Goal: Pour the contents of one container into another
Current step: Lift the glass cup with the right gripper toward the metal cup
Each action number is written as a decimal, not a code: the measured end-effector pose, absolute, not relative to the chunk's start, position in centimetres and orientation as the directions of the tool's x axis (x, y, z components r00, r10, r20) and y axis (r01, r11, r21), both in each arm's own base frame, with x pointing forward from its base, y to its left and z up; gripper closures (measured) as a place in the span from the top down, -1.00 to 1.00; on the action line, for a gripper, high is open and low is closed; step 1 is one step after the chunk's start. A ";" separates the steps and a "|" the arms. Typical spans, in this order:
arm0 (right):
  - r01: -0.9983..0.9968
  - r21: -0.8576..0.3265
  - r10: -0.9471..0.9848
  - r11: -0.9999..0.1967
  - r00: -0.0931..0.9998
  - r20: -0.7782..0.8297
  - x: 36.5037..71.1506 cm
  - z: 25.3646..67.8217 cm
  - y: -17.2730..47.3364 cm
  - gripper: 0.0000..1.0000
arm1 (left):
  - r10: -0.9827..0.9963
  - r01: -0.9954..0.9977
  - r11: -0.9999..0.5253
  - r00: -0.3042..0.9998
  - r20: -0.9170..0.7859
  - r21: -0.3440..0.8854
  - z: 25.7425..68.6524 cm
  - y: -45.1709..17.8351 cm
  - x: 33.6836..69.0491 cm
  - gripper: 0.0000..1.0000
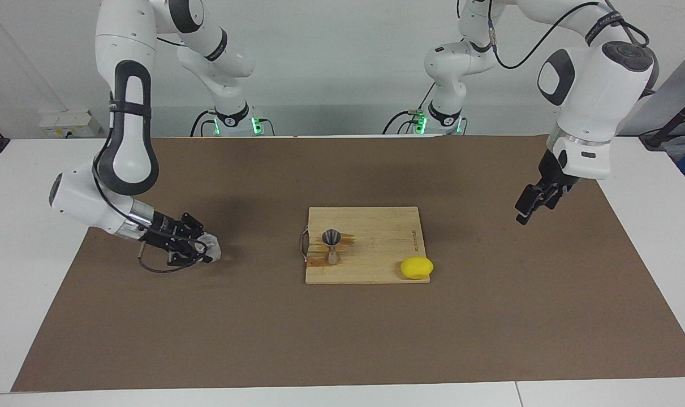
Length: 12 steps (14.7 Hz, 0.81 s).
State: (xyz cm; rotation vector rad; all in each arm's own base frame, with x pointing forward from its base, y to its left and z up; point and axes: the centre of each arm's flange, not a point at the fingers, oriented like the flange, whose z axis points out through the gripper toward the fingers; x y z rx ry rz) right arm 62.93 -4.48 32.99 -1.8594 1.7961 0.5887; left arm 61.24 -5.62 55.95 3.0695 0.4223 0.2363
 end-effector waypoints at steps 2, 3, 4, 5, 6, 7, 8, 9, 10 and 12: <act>-0.999 -0.034 -0.819 -0.007 0.025 -0.573 63.5 34.4 -2.1 0.01 | 0.133 0.133 -0.991 0.986 0.098 0.012 56.6 -5.6 59.9 1.00; -1.000 -0.031 -0.833 -0.007 0.022 -0.552 63.8 35.1 -0.8 0.01 | 0.090 0.091 -0.996 0.994 0.067 -0.002 56.9 -5.5 59.2 1.00; -1.000 -0.028 -0.850 -0.009 0.023 -0.527 64.2 35.7 0.6 0.01 | 0.061 0.061 -0.998 0.998 0.022 -0.015 57.0 -5.5 58.4 1.00; -1.000 -0.029 -0.866 -0.008 0.021 -0.500 64.5 36.4 2.1 0.01 | 0.045 0.044 -0.999 0.999 -0.023 -0.026 57.1 -5.5 57.5 1.00; -1.000 -0.031 -0.880 -0.001 0.015 -0.475 64.9 37.0 3.5 0.01 | 0.033 0.031 -0.999 0.998 -0.062 -0.034 57.2 -5.6 56.7 1.00; -0.999 -0.033 -0.891 0.005 0.010 -0.454 65.1 37.5 4.9 0.01 | 0.024 0.021 -0.999 0.996 -0.089 -0.040 57.4 -5.8 56.1 1.00; -0.999 -0.034 -0.897 0.008 0.008 -0.441 65.3 38.1 6.1 0.01 | 0.020 0.015 -0.999 0.994 -0.108 -0.045 57.7 -6.0 55.6 1.00; -0.999 -0.034 -0.902 0.012 0.004 -0.431 65.4 38.6 7.4 0.01 | 0.017 0.011 -0.999 0.993 -0.121 -0.050 58.1 -6.1 55.2 1.00; -0.999 -0.033 -0.906 0.023 -0.007 -0.424 65.5 39.1 8.6 0.01 | 0.013 0.006 -0.999 0.992 -0.129 -0.052 58.7 -6.0 54.8 1.00; -0.999 -0.031 -0.917 0.042 -0.026 -0.398 65.6 39.9 10.7 0.01 | 0.009 0.005 -0.999 0.992 -0.123 -0.036 60.3 -5.4 54.1 1.00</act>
